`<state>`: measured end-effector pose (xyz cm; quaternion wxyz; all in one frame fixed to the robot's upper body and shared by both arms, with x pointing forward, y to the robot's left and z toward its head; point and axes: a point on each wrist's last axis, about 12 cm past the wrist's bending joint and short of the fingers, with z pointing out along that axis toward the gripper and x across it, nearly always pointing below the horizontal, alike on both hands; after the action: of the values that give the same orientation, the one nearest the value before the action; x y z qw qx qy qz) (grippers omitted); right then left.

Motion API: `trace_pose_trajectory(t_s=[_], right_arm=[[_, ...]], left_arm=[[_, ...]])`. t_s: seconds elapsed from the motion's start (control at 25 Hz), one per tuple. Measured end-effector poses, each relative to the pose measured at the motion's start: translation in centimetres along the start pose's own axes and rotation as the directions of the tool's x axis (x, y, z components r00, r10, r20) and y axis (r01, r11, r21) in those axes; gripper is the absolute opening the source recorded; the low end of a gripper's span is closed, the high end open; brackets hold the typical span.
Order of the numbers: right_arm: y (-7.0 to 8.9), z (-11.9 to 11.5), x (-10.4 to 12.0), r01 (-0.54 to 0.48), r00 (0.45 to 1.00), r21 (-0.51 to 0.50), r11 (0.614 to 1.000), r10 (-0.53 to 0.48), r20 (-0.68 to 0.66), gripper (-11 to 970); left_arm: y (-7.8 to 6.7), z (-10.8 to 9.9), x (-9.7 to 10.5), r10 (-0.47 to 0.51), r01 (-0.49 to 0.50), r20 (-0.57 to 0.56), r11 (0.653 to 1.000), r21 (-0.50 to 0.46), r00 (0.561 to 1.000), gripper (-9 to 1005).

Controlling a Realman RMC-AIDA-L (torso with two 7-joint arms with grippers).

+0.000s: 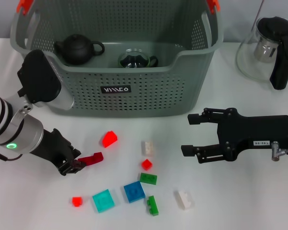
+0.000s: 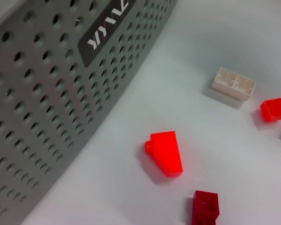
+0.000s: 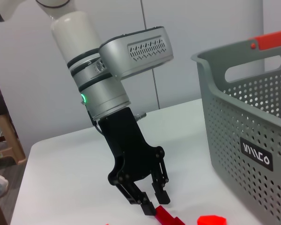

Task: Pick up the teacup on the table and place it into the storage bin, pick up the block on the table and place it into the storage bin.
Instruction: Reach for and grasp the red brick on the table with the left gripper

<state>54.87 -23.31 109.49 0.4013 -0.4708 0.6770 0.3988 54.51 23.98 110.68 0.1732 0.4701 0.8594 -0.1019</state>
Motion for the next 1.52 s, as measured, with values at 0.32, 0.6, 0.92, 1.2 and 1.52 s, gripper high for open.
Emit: trace_pose_trajectory(t_s=[0.32,0.6,0.92,1.2,1.52], right_arm=[[0.02,0.00,0.04,0.000,1.000,0.000,1.000,0.000,0.000,911],[0.02,-0.02,0.06,-0.002,1.000,0.001,1.000,0.002,0.001,910],[0.03,0.00,0.06,-0.002,1.000,-0.001,1.000,0.002,-0.001,910],[0.07,-0.03,0.14,-0.005,1.000,0.000,1.000,0.005,-0.001,911],[0.20,-0.04,0.14,-0.006,1.000,-0.010,1.000,0.006,0.001,910]], left_arm=[[-0.03,0.30,0.12,-0.006,0.006,-0.003,1.000,0.006,1.000,306],[0.06,0.48,0.17,-0.009,0.009,-0.002,1.000,0.001,1.000,308],[0.16,0.93,0.23,-0.017,0.017,-0.004,1.000,0.002,1.000,305],[0.12,0.95,0.24,-0.018,0.018,-0.005,1.000,0.005,1.000,301],[-0.21,0.76,0.32,-0.022,0.022,-0.008,0.999,0.026,1.000,296]])
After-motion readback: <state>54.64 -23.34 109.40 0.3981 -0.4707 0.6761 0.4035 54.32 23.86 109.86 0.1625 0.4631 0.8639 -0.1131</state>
